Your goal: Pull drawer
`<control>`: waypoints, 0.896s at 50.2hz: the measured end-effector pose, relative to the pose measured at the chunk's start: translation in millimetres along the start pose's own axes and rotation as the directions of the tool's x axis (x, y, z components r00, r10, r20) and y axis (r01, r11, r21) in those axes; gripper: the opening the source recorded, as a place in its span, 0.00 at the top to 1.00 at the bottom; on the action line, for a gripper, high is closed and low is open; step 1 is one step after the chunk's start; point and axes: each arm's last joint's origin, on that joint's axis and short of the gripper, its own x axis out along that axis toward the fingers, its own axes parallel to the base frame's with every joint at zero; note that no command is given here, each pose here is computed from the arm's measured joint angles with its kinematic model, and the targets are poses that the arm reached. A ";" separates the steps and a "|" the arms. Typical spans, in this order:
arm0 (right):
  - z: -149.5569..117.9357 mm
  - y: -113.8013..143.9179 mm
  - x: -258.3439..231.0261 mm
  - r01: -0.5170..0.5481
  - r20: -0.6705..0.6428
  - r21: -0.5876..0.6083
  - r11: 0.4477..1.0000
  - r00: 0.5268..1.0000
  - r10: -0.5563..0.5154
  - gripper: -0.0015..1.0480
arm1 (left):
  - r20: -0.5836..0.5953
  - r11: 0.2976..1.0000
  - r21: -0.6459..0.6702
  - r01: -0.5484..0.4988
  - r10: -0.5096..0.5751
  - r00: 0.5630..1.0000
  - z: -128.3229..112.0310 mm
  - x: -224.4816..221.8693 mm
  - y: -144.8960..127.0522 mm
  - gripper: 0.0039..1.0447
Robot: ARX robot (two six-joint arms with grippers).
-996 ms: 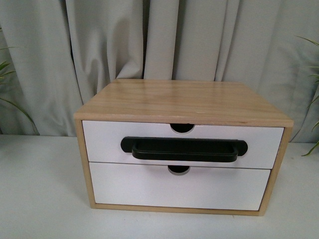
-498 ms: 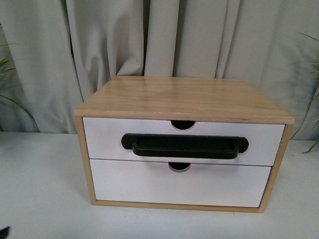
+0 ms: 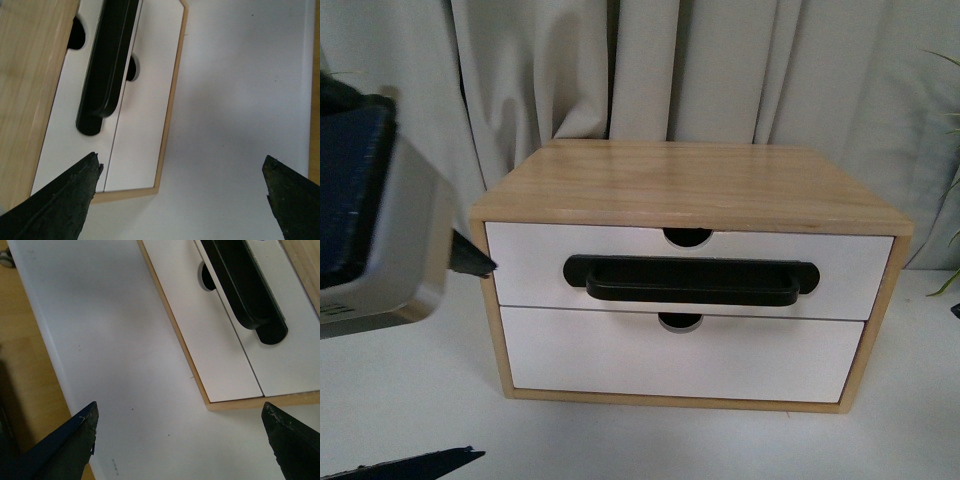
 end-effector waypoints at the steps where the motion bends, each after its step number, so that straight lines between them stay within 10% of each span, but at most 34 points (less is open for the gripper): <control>1: 0.9 -0.9 1.5 -0.008 -0.003 -0.009 1.000 1.000 0.008 0.09 | -0.003 0.999 0.026 0.024 -0.024 1.000 3.6 2.8 3.5 0.06; 45: 25.8 -42.8 55.5 -0.117 -0.033 -0.211 0.970 0.993 0.113 0.09 | -0.167 0.967 0.156 0.203 -0.177 0.970 25.8 84.7 57.4 0.06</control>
